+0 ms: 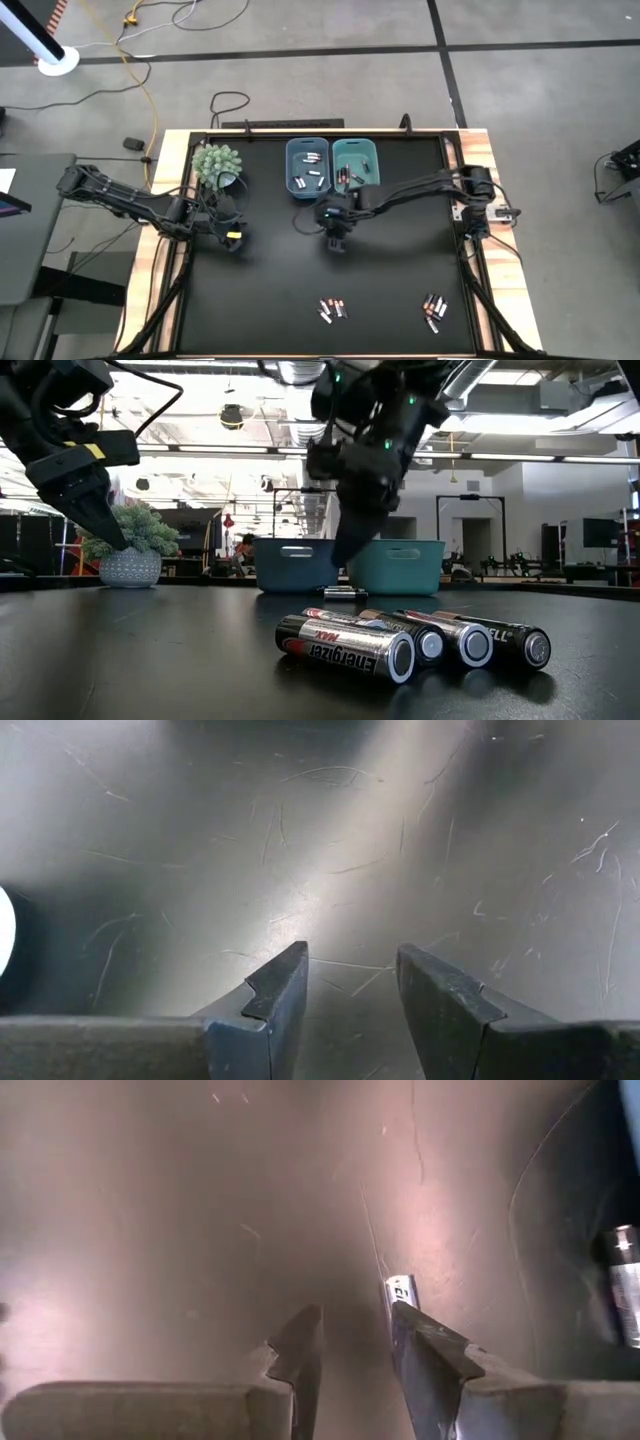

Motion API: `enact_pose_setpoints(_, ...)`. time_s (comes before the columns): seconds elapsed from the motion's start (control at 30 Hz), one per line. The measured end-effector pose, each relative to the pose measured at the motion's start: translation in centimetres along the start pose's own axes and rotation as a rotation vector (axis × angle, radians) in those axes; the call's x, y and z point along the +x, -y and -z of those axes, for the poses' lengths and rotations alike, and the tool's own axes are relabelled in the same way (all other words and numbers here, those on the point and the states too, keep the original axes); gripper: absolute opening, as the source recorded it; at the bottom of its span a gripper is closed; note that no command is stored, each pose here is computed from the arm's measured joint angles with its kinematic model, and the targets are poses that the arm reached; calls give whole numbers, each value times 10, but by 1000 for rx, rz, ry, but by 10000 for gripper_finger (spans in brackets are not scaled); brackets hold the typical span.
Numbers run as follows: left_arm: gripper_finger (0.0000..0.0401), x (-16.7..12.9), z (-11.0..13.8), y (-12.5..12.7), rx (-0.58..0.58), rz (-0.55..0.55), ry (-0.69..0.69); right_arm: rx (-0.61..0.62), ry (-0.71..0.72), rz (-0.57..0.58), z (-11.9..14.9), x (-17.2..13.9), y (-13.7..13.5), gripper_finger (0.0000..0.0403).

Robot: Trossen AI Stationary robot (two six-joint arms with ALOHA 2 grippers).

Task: Sort batteries
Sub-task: Put the silver battery into the blue bin

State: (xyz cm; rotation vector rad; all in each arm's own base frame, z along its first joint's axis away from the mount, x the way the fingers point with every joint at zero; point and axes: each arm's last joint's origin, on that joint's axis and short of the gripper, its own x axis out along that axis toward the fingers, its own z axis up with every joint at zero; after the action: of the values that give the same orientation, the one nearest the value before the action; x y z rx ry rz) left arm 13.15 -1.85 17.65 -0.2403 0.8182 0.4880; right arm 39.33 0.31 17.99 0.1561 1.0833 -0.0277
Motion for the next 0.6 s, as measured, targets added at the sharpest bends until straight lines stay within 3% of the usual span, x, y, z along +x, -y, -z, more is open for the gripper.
enact_pose_setpoints(0.2, 148, 0, 0, 0, 2, -2, -3, -94, -58, 25, 7, 19, 2, 137)
enact_pose_setpoints(0.6, 148, 0, 0, 0, 56, -2, -2, -92, -68, 70, 7, 21, 7, 136)
